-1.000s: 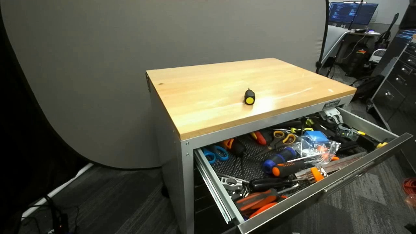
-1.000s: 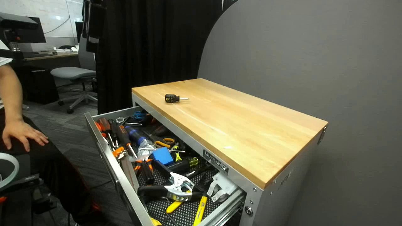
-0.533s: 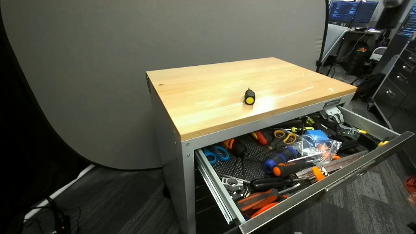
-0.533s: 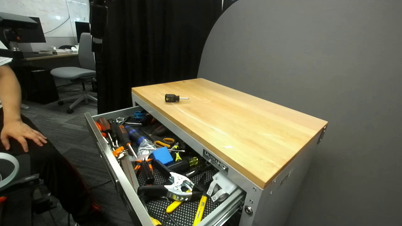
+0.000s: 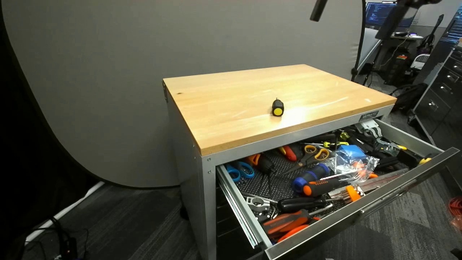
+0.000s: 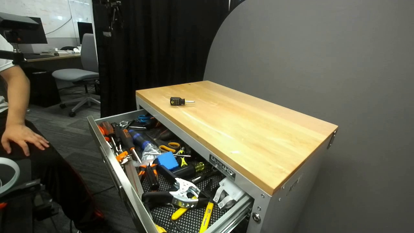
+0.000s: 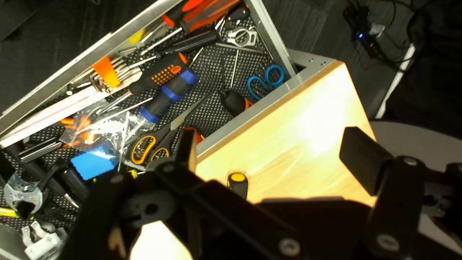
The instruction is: Put the screwdriver in the drawer and close it
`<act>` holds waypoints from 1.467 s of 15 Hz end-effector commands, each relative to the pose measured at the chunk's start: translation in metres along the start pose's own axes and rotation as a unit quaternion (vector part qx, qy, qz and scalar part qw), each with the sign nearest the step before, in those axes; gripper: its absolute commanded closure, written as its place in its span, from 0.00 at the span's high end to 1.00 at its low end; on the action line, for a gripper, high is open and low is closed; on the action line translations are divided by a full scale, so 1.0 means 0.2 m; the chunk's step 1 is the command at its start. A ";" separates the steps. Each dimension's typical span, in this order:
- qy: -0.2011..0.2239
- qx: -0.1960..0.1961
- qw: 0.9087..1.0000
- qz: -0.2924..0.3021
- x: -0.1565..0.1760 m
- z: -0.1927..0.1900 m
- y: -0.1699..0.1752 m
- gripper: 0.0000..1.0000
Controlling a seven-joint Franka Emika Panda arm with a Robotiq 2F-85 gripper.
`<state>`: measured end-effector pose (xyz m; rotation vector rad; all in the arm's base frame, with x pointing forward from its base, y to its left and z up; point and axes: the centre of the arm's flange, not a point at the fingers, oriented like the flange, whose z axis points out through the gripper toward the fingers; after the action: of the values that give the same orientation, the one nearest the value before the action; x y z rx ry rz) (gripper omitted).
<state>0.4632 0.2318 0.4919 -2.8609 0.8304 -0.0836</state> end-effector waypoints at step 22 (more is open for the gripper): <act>0.133 -0.097 0.984 0.068 0.84 0.74 -0.49 1.00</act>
<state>0.6516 0.2504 0.3709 -2.9803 1.1348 -0.3890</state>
